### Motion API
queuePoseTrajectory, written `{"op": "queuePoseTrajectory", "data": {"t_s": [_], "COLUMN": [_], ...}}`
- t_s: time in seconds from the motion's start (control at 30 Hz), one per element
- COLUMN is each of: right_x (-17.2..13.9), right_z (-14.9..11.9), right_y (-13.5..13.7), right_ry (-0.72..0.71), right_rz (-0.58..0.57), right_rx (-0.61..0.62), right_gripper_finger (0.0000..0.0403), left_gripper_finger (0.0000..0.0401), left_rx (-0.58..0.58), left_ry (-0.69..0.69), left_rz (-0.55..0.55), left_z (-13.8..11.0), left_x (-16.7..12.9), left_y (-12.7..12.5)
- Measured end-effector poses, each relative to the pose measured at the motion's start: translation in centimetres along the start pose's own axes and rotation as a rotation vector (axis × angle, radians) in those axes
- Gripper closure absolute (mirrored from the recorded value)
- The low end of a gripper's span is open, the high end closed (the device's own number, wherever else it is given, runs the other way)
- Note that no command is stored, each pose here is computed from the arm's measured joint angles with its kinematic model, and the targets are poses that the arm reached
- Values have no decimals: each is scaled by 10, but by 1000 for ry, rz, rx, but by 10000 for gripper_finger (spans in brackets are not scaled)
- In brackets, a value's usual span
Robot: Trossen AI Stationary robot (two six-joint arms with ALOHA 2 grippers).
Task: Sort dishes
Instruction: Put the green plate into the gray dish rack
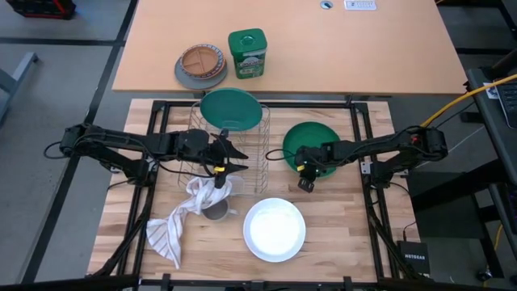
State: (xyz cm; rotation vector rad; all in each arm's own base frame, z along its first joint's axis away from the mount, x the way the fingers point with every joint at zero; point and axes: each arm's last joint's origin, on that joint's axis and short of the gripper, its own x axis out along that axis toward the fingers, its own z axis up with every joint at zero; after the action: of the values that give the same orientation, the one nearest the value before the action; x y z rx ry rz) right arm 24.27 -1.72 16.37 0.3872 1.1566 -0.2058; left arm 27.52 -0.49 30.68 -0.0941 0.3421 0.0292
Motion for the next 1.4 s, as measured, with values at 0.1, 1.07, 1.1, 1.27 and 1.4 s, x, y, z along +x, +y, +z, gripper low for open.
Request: {"op": "queuePoseTrajectory", "data": {"t_s": [0.1,1.07,1.1,1.27,1.4], "right_x": [0,-1,-1,-1,-1], "right_z": [0,0,0,0,0], "right_y": [0,5,5,5,5], "right_ry": [8,38,38,45,46], "right_rz": [16,137,141,152,149], "right_rx": [0,21,22,31,49], "right_gripper_finger": [333,392,395,397,395], "left_gripper_finger": [248,248,248,248,248], "left_rx": [0,0,0,0,0], "left_ry": [0,-1,-1,-1,-1], "left_rz": [0,0,0,0,0], "left_z": [0,0,0,0,0], "left_x": [0,0,0,0,0], "left_y": [0,0,0,0,0]}}
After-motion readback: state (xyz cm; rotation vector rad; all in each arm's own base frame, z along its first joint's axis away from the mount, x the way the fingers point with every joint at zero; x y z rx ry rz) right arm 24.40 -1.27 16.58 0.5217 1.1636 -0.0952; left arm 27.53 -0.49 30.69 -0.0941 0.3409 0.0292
